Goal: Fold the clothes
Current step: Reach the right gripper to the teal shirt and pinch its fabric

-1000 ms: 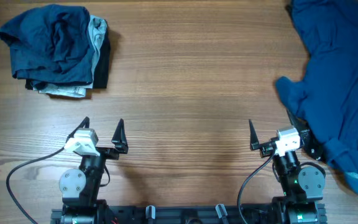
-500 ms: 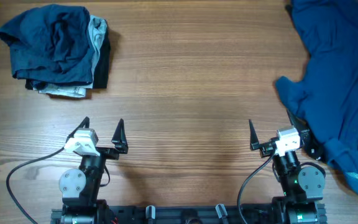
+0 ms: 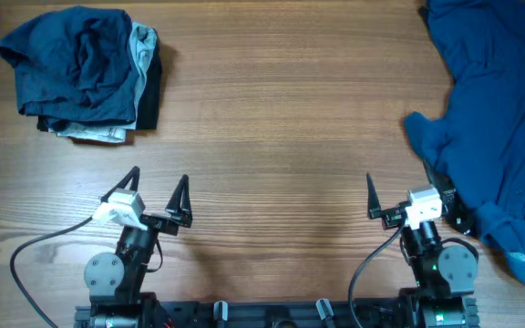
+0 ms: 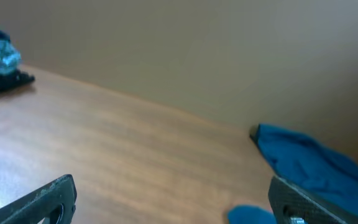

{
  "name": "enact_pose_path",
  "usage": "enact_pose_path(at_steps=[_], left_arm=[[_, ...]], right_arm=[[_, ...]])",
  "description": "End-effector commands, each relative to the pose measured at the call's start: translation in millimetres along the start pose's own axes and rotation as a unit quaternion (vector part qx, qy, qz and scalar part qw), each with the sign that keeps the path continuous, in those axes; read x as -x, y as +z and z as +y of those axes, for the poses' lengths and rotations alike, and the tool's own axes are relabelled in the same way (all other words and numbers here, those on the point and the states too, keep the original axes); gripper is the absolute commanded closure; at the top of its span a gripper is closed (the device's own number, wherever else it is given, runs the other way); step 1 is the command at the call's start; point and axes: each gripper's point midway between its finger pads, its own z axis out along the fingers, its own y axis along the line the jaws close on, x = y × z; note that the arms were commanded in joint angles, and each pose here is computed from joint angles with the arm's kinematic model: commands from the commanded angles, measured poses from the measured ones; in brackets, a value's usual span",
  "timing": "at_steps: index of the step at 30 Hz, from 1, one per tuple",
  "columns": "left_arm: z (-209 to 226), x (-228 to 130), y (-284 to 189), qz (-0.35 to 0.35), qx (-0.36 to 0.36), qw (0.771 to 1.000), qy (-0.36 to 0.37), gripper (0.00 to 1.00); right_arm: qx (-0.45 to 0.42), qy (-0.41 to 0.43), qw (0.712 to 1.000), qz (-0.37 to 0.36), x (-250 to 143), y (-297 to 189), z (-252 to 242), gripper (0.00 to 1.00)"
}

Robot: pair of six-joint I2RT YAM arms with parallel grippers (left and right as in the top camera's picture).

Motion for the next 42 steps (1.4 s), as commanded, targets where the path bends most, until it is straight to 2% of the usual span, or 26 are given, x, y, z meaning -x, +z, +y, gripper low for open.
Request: enact_pose_path(at_steps=[1,3,6,9,12,15,17,18,23,25,27,29,32,34,36,38,40,42], left_arm=[[-15,14,-3,0.011,-0.028,0.998,-0.048,0.0],[-21,36,-3,0.025,-0.022,0.998,-0.05,0.0],[-25,66,12,0.086,-0.002,0.994,-0.066,0.0],[-27,81,34,0.163,0.017,0.982,-0.089,0.0],[-33,96,65,0.219,0.006,0.969,-0.11,0.0],[-30,87,78,0.242,0.003,0.963,-0.119,0.0],[-27,79,81,0.255,0.008,0.959,-0.124,0.0],[-26,76,82,0.26,0.009,0.957,-0.126,0.0],[-28,76,85,0.26,0.003,0.958,-0.123,0.0],[-28,62,91,0.281,0.0,0.953,-0.114,0.0],[-32,43,97,0.31,-0.006,0.943,-0.118,0.0],[-42,20,106,0.342,-0.019,0.932,-0.118,0.0],[-57,-4,121,0.366,-0.035,0.923,-0.112,0.0],[-61,-3,128,0.363,-0.02,0.925,-0.106,0.01],[-66,1,133,0.356,-0.005,0.93,-0.089,0.0],[-69,-1,134,0.352,0.019,0.932,-0.088,0.0],[-76,-3,133,0.352,0.018,0.933,-0.077,0.0],[-86,-6,132,0.356,0.007,0.932,-0.072,0.0]], right_arm=[[-0.011,0.031,0.998,-0.045,22,-1,-6,0.0],[-0.011,0.085,0.994,-0.074,50,-6,-11,0.0],[-0.008,0.095,0.991,-0.094,93,-8,-19,0.0],[0.016,0.098,0.993,-0.062,119,2,-19,0.0],[0.078,0.121,0.989,0.046,131,35,-10,0.0],[0.132,0.159,0.963,0.173,130,60,0,0.0],[0.139,0.173,0.941,0.257,121,68,0,0.0],[0.146,0.176,0.934,0.273,117,74,2,0.0],[0.144,0.215,0.875,0.408,41,84,14,0.0],[0.145,0.225,0.853,0.448,17,86,19,0.0],[0.117,0.24,0.845,0.463,6,91,14,0.0],[0.11,0.229,0.854,0.454,12,93,3,0.0],[0.001,0.229,0.879,0.419,42,100,-73,0.0],[-0.063,0.241,0.876,0.413,44,90,-116,0.0],[-0.152,0.302,0.834,0.436,22,64,-152,0.0],[-0.228,0.367,0.766,0.476,-12,32,-176,0.02],[-0.255,0.399,0.724,0.502,-39,20,-188,0.02],[-0.264,0.412,0.701,0.518,-63,22,-195,0.03]])
